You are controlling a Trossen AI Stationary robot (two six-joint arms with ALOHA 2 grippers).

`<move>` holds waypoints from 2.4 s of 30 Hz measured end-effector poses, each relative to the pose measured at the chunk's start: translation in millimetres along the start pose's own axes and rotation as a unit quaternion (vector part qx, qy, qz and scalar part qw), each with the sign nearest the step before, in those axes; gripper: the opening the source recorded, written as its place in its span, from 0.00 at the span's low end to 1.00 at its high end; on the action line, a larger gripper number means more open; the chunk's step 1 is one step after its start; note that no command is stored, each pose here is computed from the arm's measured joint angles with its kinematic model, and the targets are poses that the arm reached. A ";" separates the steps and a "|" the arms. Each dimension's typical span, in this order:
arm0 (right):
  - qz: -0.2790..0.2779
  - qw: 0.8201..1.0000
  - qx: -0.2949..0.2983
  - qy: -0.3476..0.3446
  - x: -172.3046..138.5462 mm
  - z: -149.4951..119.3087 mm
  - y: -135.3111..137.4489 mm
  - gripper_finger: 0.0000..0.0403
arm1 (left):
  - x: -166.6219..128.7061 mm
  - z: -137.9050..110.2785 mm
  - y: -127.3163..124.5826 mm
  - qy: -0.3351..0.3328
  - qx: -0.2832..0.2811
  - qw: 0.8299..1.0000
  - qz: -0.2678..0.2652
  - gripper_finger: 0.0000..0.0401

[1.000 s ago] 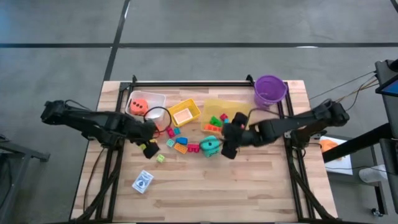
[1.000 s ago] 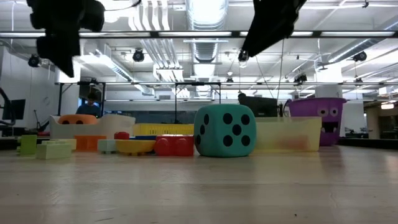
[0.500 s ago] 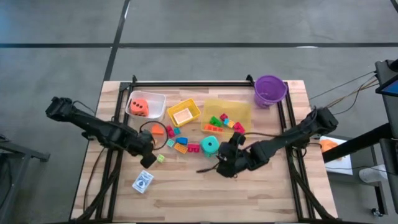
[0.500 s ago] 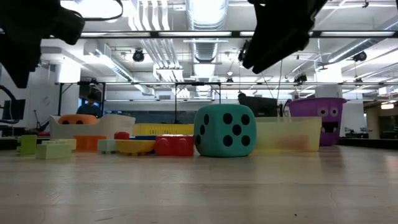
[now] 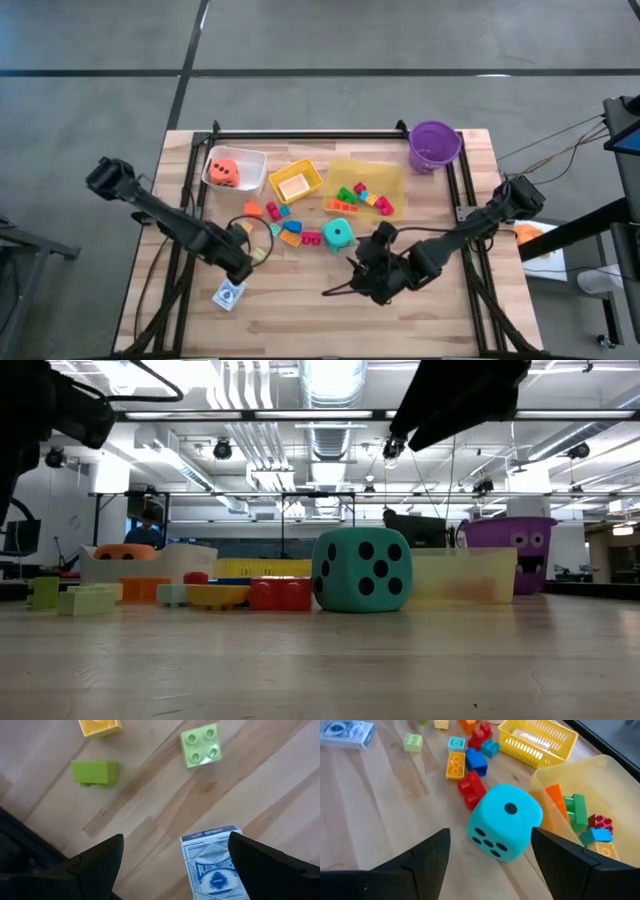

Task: Pick & Place Toys
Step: Put the blue deck of cards into the yellow basket

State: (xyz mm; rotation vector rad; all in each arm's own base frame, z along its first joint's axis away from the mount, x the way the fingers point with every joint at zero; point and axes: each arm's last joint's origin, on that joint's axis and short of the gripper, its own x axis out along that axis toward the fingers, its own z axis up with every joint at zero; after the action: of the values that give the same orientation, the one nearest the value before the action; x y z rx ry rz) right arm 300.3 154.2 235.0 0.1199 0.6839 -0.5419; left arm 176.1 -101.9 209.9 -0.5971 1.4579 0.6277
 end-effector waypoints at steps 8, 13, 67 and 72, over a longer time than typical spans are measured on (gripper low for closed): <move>-0.003 1.000 -0.017 0.001 1.3 -1.5 0.2 0.68 | 13.0 -9.1 -21.8 0.015 0.006 0.999 -0.032 0.89; -0.003 1.000 -0.018 0.002 1.3 -1.8 0.3 0.68 | 16.9 -22.0 -31.4 0.013 0.029 0.998 -0.047 0.89; 0.017 1.000 -0.016 -0.002 -6.1 -9.0 7.7 0.68 | 71.7 -57.6 -55.5 0.012 0.019 1.000 0.019 0.72; 0.016 1.000 -0.021 -0.002 -6.1 -9.0 7.7 0.68 | 66.3 -57.2 -54.0 0.011 0.002 1.000 0.003 0.72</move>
State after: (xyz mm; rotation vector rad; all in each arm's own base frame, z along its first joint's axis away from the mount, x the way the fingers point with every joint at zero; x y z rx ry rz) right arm 295.2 165.9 231.3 0.0895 0.6874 -0.4955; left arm 174.9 -178.7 141.5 -0.5975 1.4813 0.6246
